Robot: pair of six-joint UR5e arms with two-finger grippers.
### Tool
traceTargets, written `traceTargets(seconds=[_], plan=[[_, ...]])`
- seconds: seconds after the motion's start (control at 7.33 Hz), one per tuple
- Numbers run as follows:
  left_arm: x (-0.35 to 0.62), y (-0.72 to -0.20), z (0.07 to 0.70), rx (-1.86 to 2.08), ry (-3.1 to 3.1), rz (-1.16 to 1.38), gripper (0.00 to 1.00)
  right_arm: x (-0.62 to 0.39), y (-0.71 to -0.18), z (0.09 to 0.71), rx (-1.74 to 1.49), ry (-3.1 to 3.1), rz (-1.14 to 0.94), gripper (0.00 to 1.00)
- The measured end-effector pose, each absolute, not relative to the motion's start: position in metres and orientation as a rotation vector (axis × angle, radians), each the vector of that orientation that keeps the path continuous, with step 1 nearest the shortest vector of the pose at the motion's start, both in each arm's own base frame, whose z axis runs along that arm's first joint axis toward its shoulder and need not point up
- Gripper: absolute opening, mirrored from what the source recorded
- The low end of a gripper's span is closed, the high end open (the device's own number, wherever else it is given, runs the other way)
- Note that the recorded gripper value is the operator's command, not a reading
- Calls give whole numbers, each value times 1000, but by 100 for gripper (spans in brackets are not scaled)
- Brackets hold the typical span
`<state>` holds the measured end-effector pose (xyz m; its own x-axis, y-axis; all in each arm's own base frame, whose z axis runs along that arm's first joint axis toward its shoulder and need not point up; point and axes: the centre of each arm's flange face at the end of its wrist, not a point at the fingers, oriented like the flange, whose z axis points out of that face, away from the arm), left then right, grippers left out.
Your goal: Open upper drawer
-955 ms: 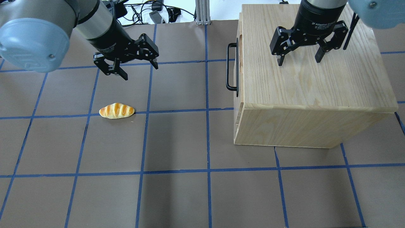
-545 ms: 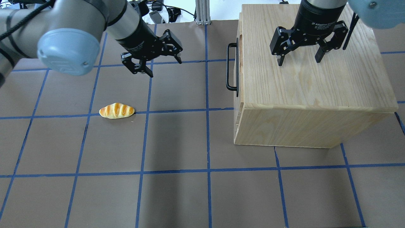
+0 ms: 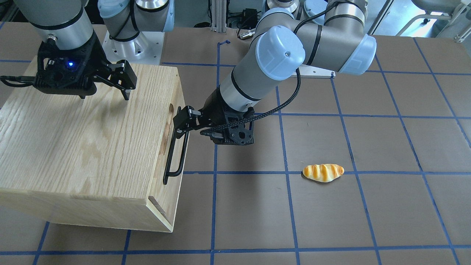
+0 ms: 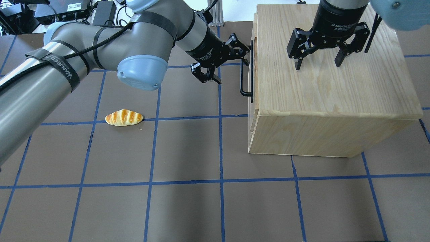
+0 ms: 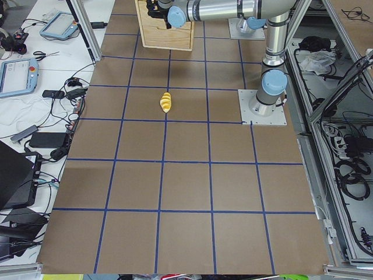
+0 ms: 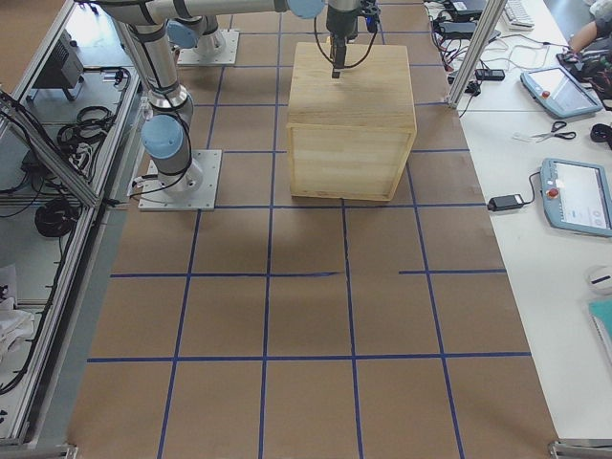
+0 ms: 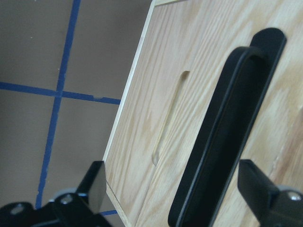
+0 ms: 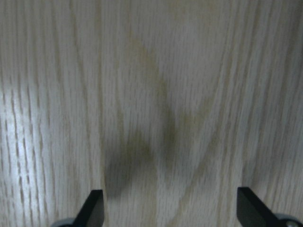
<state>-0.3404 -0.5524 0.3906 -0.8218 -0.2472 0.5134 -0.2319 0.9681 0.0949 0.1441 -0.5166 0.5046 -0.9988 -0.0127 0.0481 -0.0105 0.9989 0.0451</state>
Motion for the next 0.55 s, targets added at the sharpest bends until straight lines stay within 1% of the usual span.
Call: traceTargets(seconds=[0.55], plan=[[-345,-556,381,283,-2582,-24,100,145,-517,505,20,-3092,-68,100]])
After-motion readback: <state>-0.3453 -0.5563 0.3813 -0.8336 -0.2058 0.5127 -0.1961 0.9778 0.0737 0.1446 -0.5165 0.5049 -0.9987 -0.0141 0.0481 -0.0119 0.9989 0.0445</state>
